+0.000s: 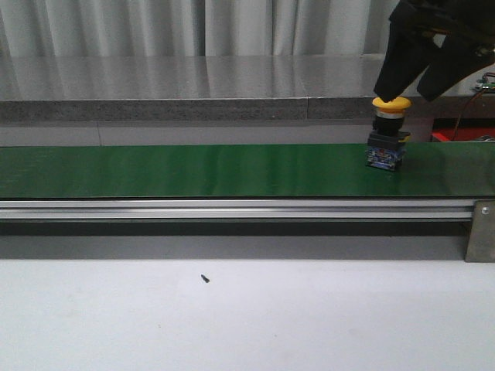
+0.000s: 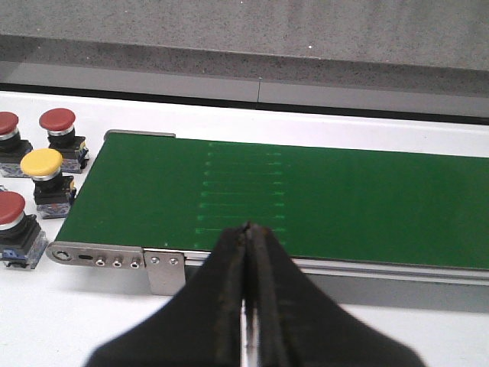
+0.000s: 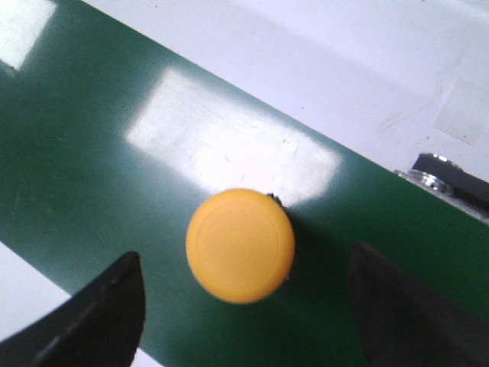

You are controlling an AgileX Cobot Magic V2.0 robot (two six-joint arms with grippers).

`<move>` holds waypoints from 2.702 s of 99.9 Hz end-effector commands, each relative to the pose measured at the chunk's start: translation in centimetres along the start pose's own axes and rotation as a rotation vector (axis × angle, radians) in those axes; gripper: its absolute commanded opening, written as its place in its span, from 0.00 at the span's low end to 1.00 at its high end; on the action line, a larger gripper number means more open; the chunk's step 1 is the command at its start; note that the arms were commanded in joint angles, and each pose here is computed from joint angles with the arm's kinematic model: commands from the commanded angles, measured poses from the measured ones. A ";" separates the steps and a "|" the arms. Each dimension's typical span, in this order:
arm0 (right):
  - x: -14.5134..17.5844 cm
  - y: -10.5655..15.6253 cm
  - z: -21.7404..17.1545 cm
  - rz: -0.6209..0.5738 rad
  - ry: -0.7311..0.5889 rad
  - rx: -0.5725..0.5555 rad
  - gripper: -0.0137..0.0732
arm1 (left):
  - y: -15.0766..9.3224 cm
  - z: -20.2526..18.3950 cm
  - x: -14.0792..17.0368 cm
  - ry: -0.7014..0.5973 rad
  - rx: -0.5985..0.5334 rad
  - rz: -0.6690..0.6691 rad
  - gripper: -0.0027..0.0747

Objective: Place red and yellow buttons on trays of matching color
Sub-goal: 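Grasp the second yellow button on the belt with the right gripper, then place the second yellow button into the yellow tray and release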

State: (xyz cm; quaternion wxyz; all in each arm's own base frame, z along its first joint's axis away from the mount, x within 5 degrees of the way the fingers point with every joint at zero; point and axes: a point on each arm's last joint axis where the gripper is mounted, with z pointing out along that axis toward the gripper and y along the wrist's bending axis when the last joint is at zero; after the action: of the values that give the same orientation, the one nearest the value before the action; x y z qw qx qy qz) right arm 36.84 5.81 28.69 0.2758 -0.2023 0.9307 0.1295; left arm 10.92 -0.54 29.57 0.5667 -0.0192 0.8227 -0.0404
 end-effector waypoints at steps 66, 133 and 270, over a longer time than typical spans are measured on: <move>-0.6 -1.1 -0.6 -0.047 0.053 0.077 0.39 | -0.3 -0.3 -1.5 -0.098 0.021 -0.016 0.01; 8.9 -14.4 -13.3 0.536 -0.066 0.394 0.39 | -0.3 -0.3 -1.5 -0.098 0.021 -0.016 0.01; 13.8 -18.9 -4.6 0.662 0.049 0.395 0.70 | -0.3 -0.3 -1.5 -0.098 0.021 -0.016 0.01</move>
State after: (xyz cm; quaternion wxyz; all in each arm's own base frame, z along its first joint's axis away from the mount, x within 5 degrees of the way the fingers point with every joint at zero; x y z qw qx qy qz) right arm 32.54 -16.60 19.52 0.1820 0.1579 0.9698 0.0382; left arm 10.92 -0.55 29.57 0.5667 -0.0198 0.8227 -0.0413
